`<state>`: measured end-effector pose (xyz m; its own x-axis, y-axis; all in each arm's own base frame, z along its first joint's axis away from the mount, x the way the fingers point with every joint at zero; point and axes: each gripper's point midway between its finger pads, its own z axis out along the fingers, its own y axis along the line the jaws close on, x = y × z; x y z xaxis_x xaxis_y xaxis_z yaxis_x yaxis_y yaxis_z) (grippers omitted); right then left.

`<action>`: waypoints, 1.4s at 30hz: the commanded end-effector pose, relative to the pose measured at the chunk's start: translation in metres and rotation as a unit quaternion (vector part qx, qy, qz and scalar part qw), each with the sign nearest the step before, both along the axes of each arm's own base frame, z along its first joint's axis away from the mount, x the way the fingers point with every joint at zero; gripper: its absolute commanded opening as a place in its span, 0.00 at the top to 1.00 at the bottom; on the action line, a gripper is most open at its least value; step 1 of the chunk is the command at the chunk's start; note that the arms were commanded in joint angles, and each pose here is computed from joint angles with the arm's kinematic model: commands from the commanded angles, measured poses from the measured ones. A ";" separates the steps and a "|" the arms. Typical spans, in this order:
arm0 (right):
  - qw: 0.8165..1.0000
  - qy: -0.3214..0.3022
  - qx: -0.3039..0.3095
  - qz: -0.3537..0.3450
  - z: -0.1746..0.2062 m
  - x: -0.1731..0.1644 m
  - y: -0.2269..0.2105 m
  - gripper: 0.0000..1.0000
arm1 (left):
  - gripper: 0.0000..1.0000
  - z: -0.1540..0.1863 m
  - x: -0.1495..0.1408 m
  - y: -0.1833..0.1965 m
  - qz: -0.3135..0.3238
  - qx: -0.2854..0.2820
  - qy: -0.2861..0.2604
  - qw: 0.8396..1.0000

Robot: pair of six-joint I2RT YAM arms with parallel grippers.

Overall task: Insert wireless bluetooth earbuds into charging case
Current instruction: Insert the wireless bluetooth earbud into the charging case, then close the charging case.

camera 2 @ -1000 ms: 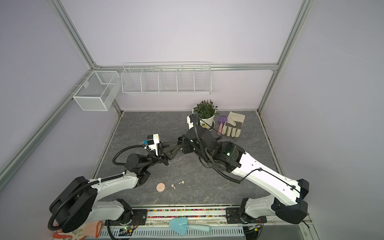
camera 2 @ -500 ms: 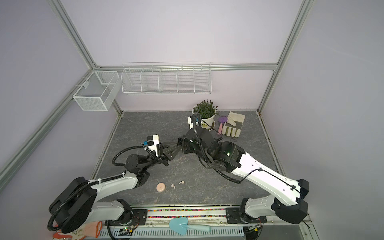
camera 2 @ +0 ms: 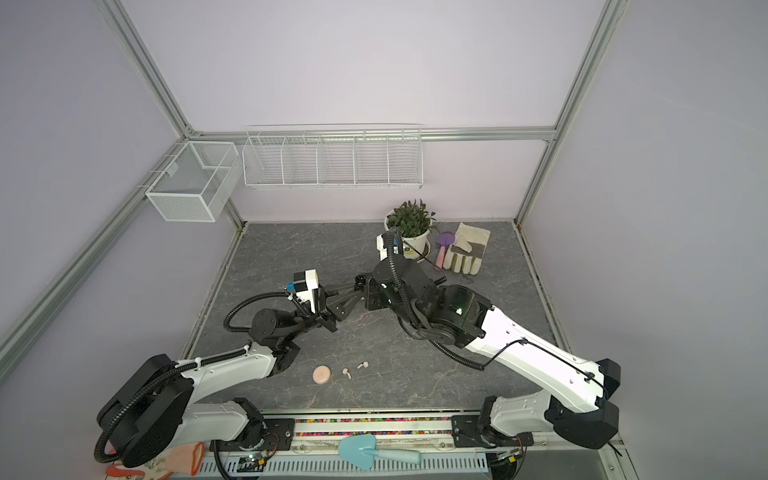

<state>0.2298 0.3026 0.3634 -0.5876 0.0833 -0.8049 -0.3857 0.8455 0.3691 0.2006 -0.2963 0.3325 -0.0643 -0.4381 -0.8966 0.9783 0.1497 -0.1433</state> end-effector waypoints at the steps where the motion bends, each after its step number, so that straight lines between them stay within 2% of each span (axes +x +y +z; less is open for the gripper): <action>1: 1.000 0.014 -0.009 0.005 -0.009 -0.009 -0.004 0.84 | 1.00 0.013 -0.006 0.008 0.010 -0.020 -0.032 0.999; 11: 1.000 0.019 -0.022 0.005 -0.019 -0.006 0.002 0.83 | 1.00 0.015 -0.008 0.008 0.004 -0.021 -0.032 0.999; 14: 1.000 0.015 -0.023 0.006 -0.016 -0.006 0.002 0.80 | 1.00 0.015 -0.008 0.008 0.004 -0.021 -0.032 0.999; 17: 1.000 0.008 -0.024 0.009 -0.010 -0.006 0.001 0.70 | 1.00 0.016 -0.008 0.007 0.004 -0.021 -0.032 0.999; 23: 0.998 -0.023 -0.049 0.028 0.009 -0.008 -0.010 0.43 | 1.00 0.014 -0.007 0.007 0.004 -0.020 -0.029 0.999; 25: 0.995 -0.031 -0.073 0.063 0.013 -0.010 -0.014 0.34 | 1.00 0.014 -0.008 0.008 0.002 -0.021 -0.025 0.999; 27: 0.990 -0.014 -0.075 0.120 0.013 -0.017 -0.017 0.29 | 1.00 0.015 -0.008 0.006 -0.008 -0.022 -0.017 1.000; 28: 0.987 -0.005 -0.064 0.150 0.013 -0.022 -0.017 0.27 | 1.00 0.015 -0.008 0.005 -0.015 -0.022 -0.011 1.000; 29: 0.982 0.006 -0.044 0.186 0.013 -0.030 -0.016 0.20 | 1.00 0.015 -0.009 0.003 -0.023 -0.021 -0.007 0.999; 32: 0.956 0.027 0.006 0.292 0.013 -0.055 -0.016 0.07 | 1.00 0.013 -0.011 0.001 -0.035 -0.017 -0.004 0.999; 34: 0.947 0.032 0.012 0.319 0.009 -0.062 -0.025 0.01 | 1.00 0.016 -0.013 -0.001 -0.047 -0.016 -0.006 0.999; 38: 0.924 0.032 0.076 0.374 0.013 -0.067 -0.027 0.05 | 1.00 0.017 -0.017 -0.010 -0.089 -0.003 -0.004 0.996; 42: 0.917 0.044 0.088 0.386 0.004 -0.058 -0.023 0.06 | 1.00 0.013 -0.022 -0.014 -0.114 0.009 0.000 0.993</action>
